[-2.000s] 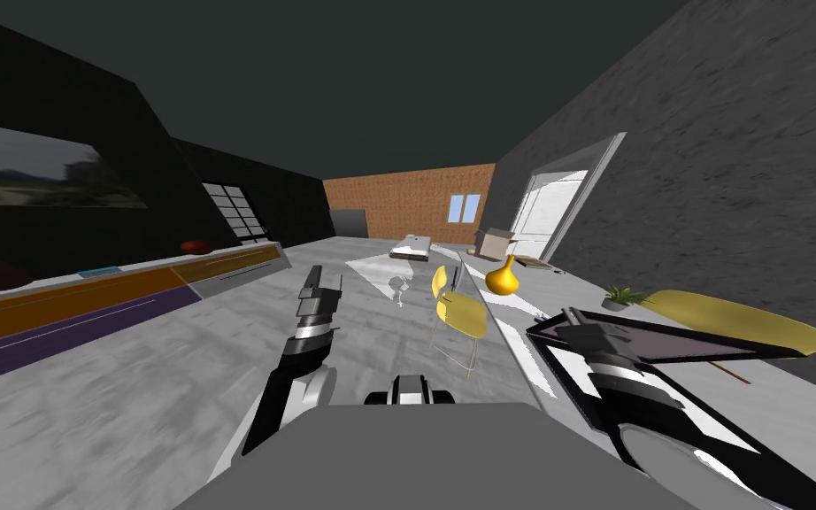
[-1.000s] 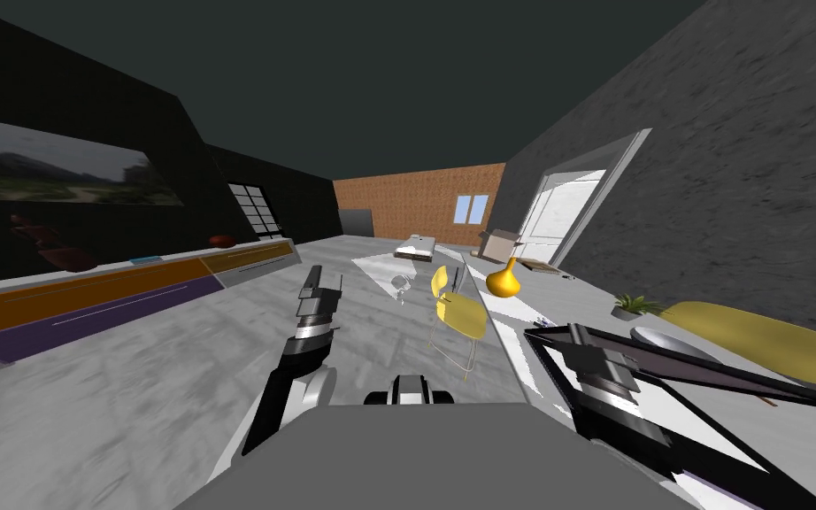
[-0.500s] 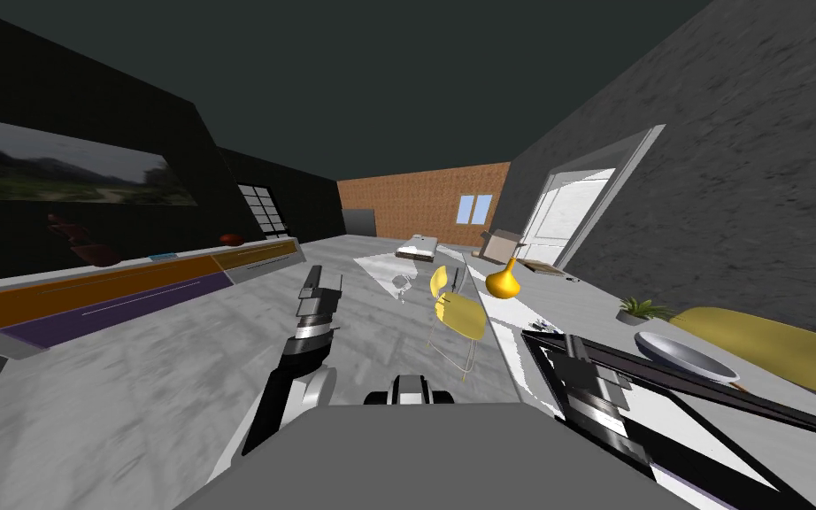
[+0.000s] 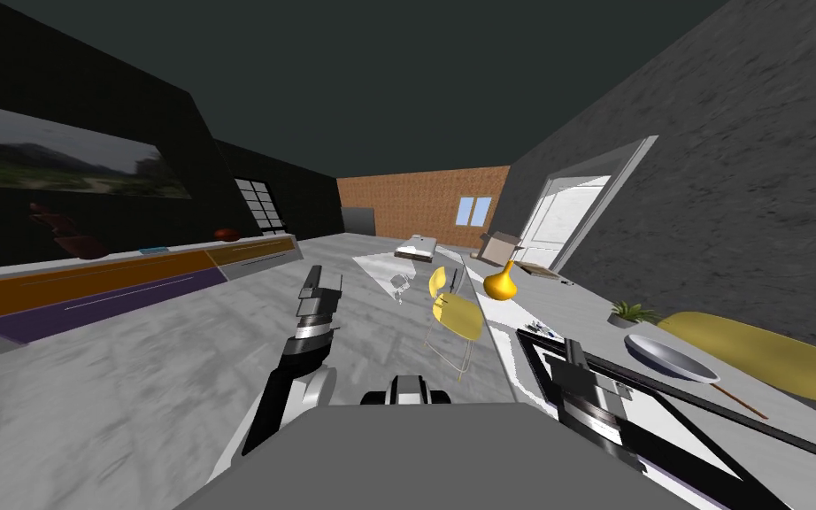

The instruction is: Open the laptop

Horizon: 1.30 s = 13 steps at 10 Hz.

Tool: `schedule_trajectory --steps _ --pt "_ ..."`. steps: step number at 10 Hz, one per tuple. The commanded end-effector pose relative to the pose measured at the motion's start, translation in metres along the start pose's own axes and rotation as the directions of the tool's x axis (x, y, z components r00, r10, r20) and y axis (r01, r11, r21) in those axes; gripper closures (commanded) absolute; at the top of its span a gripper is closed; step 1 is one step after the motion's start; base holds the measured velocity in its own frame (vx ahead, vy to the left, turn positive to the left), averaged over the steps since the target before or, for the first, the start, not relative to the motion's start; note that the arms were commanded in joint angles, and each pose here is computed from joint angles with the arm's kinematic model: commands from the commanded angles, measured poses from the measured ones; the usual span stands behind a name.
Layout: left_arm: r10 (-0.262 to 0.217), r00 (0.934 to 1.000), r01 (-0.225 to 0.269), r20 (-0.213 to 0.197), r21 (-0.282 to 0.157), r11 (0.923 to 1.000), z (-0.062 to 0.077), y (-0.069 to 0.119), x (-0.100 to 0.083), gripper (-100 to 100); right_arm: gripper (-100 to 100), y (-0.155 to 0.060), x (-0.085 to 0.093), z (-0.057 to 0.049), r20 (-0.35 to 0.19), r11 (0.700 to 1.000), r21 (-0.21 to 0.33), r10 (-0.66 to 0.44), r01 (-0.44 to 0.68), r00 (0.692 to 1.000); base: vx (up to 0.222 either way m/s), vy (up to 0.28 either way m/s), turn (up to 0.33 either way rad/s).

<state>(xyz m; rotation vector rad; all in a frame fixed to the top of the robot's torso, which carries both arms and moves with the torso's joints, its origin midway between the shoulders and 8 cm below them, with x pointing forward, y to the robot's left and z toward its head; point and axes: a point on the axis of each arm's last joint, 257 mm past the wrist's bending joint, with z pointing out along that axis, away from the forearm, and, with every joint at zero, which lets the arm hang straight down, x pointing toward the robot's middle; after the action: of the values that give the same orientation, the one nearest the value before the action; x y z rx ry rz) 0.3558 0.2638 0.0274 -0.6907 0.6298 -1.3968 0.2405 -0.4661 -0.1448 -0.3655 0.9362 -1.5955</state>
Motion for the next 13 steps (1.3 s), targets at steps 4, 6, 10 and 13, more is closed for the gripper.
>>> schedule_trajectory --steps 4,6,10,13 --pt "0.000 1.0000 0.000 0.000 0.000 1.0000 0.000 0.000 0.000 0 100 0.007 -0.019 -0.025 -0.010 1.000 0.010 0.028 -0.028 1.000 -0.001 0.000 0.003" --pt "0.000 1.0000 0.000 0.000 0.000 1.0000 0.000 0.000 0.000 0 100 0.007 -0.019 -0.025 -0.011 1.000 0.010 0.029 -0.029 1.000 0.003 -0.001 -0.010" --pt "0.000 1.0000 0.000 0.000 0.000 1.0000 0.000 0.000 0.000 0 -100 -0.015 -0.004 0.034 0.048 0.998 0.062 -0.028 0.025 0.998 -0.039 0.054 -0.054" --pt "0.000 1.0000 0.000 0.000 0.000 1.0000 0.000 0.000 0.000 0 -100 -0.023 -0.003 0.065 0.069 0.997 0.065 -0.033 0.028 0.997 -0.020 0.070 -0.049"
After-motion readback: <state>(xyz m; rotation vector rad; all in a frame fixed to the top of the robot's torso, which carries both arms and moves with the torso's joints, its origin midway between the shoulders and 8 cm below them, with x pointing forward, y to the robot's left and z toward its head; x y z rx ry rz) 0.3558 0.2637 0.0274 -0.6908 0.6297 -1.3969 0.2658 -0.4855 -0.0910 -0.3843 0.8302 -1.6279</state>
